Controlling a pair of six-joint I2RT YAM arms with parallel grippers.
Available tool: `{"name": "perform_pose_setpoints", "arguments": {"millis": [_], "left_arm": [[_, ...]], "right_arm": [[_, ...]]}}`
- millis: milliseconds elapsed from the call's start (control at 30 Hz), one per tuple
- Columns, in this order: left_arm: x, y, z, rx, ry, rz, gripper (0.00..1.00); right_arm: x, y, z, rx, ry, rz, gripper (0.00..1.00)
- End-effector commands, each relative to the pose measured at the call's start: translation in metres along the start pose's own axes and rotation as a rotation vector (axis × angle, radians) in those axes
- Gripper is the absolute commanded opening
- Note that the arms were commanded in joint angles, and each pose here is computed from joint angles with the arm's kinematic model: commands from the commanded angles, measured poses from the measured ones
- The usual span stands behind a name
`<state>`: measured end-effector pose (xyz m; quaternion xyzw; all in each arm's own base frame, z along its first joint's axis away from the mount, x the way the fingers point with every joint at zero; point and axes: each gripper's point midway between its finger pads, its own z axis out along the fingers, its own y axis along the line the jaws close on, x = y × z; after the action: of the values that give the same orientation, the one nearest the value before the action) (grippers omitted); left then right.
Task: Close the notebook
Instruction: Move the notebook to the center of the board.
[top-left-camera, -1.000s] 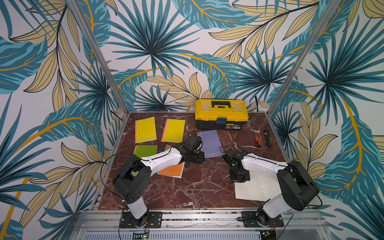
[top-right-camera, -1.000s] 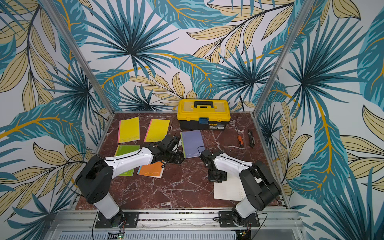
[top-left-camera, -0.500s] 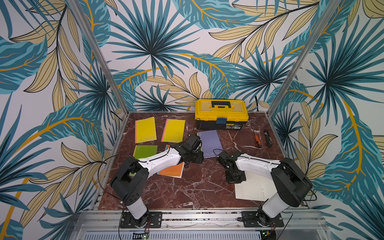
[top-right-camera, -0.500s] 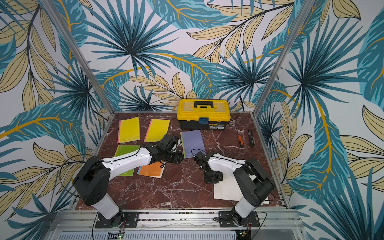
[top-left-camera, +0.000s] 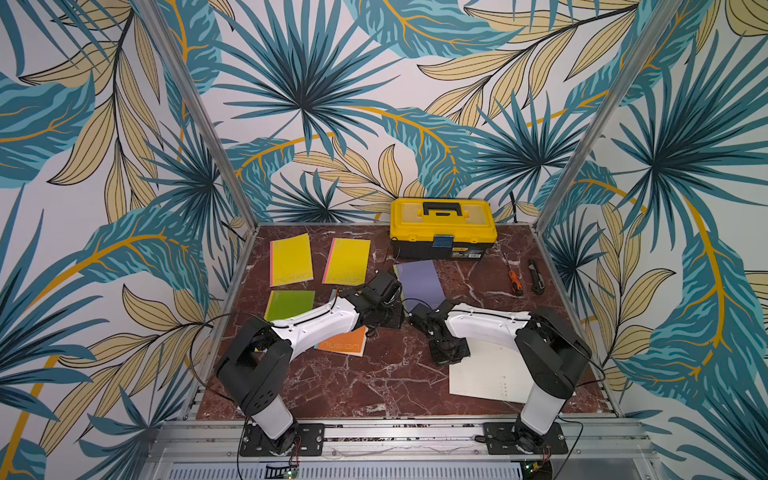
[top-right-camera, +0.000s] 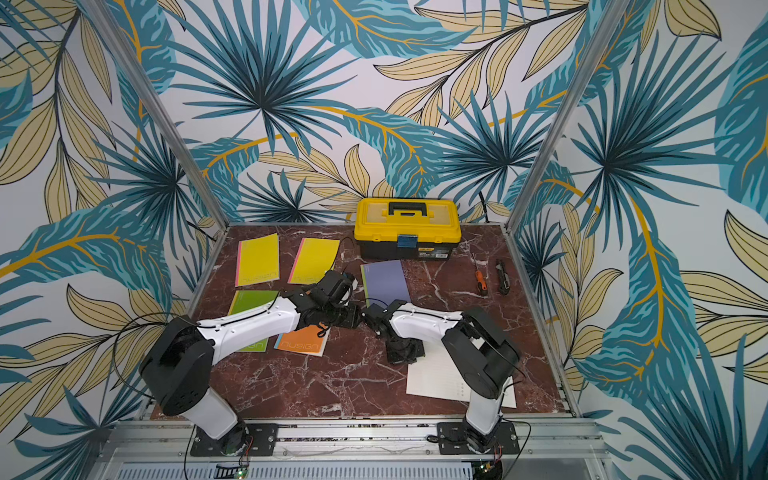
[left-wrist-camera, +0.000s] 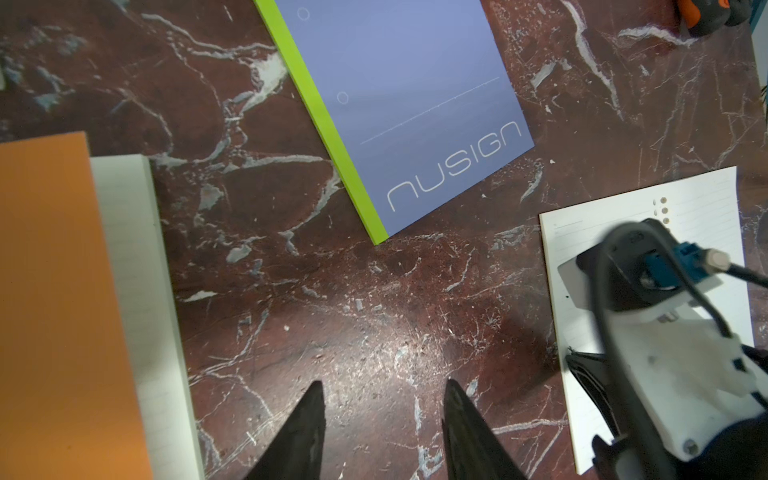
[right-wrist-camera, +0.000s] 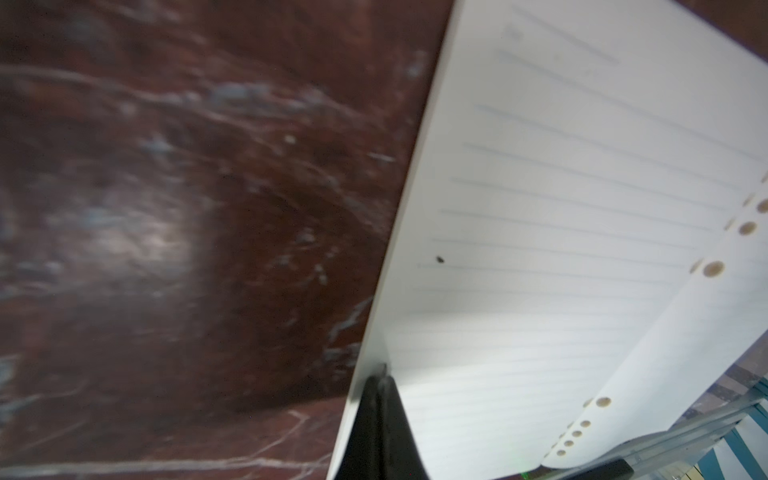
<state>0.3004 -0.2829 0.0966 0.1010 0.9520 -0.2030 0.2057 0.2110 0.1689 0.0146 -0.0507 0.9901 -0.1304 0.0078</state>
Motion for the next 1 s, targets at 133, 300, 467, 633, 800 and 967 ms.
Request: {"name": "perform_pose_setpoints", "arguments": {"millis": [133, 300, 467, 633, 800, 967], "left_arm": [[0.001, 0.03, -0.018, -0.052, -0.029, -0.066, 0.48], [0.007, 0.053, -0.031, -0.075, -0.044, -0.115, 0.48], [0.016, 0.06, -0.035, -0.088, -0.037, -0.128, 0.48], [0.024, 0.062, -0.035, -0.083, -0.026, -0.139, 0.48], [0.032, 0.056, -0.036, -0.047, -0.015, -0.153, 0.48], [0.039, 0.04, -0.037, -0.024, -0.001, -0.139, 0.5]], "right_arm": [[-0.002, 0.094, 0.001, -0.152, -0.009, -0.106, 0.04], [0.003, 0.139, -0.003, -0.184, -0.01, -0.192, 0.04], [0.007, 0.174, -0.019, -0.239, -0.04, -0.283, 0.04], [-0.001, 0.182, -0.045, -0.292, -0.099, -0.294, 0.05], [-0.018, 0.159, -0.089, -0.329, -0.201, -0.268, 0.15], [-0.025, 0.088, -0.1, -0.311, -0.233, -0.141, 0.31]]}}
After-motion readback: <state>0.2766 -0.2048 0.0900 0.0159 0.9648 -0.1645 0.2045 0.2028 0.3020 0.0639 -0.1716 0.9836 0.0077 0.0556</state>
